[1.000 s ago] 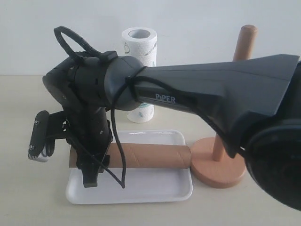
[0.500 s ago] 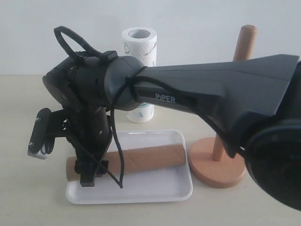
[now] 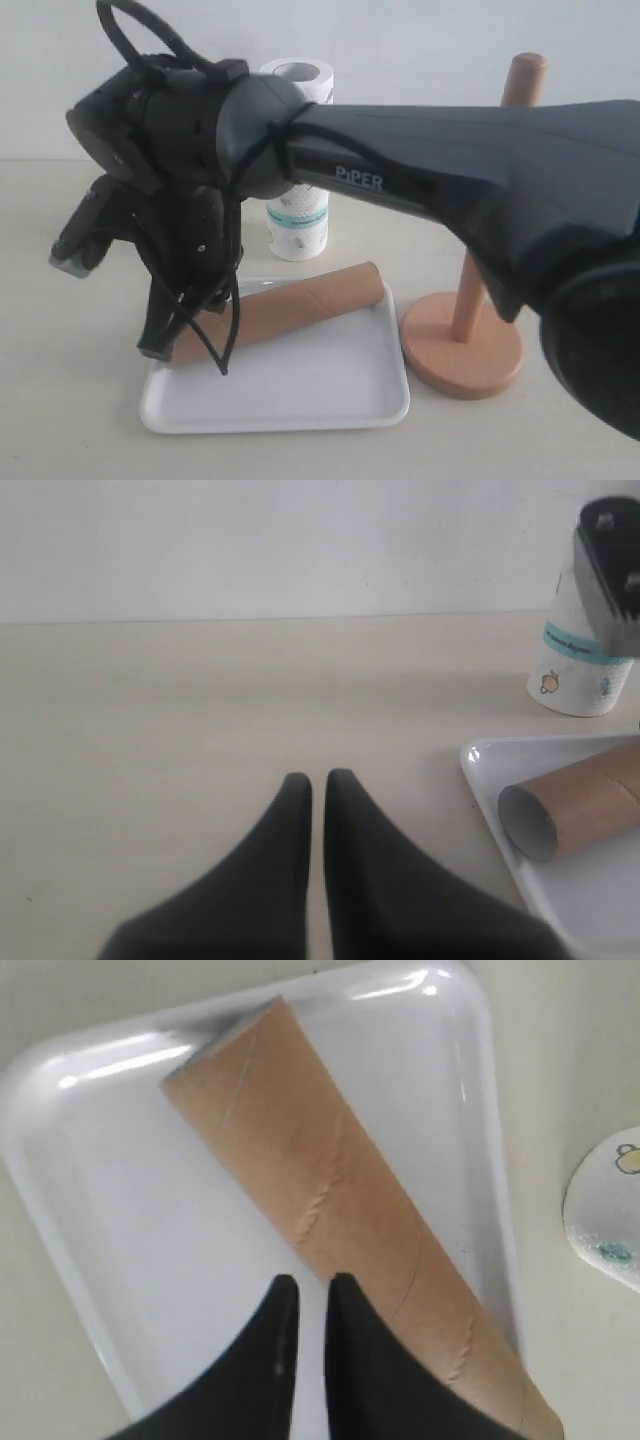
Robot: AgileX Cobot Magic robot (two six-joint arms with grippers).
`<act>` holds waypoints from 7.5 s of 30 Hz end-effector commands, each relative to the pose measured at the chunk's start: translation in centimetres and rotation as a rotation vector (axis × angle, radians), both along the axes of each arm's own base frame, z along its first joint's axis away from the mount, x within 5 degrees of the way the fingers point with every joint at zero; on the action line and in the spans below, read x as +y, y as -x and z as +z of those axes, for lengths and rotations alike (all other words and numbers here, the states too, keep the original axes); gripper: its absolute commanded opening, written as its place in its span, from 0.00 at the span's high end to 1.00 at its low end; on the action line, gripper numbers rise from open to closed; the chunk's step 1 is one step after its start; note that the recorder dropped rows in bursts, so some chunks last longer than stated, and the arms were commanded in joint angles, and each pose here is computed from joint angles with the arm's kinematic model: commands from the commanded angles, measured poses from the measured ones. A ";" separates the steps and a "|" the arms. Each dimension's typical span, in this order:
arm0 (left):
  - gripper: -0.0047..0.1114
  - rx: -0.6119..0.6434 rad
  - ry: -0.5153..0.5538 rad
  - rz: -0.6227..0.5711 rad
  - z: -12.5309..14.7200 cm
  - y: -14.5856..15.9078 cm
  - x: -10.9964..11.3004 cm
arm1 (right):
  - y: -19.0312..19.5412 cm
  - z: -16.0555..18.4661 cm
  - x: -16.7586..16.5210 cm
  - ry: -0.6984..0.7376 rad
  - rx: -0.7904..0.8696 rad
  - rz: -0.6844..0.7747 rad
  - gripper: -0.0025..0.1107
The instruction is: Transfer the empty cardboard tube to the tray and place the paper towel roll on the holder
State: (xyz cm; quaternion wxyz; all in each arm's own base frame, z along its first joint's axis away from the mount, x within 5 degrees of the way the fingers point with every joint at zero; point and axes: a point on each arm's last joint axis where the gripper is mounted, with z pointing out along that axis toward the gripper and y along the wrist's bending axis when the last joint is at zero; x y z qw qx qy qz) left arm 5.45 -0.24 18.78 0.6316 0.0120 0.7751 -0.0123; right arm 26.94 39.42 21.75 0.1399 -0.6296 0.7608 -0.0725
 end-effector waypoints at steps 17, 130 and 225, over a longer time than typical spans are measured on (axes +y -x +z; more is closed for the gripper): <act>0.92 0.001 -0.005 -0.003 -0.1 0.0 0.0 | 17.5 21.3 -12.6 -0.544 0.096 0.073 0.98; 0.92 0.001 -0.005 -0.003 -0.1 0.0 0.0 | 21.6 -3.6 -39.1 -1.019 -0.749 -1.012 0.98; 0.01 -0.160 0.253 -0.867 -2.7 -33.8 -13.9 | 21.6 -3.6 -39.1 -1.019 -0.749 -1.012 0.98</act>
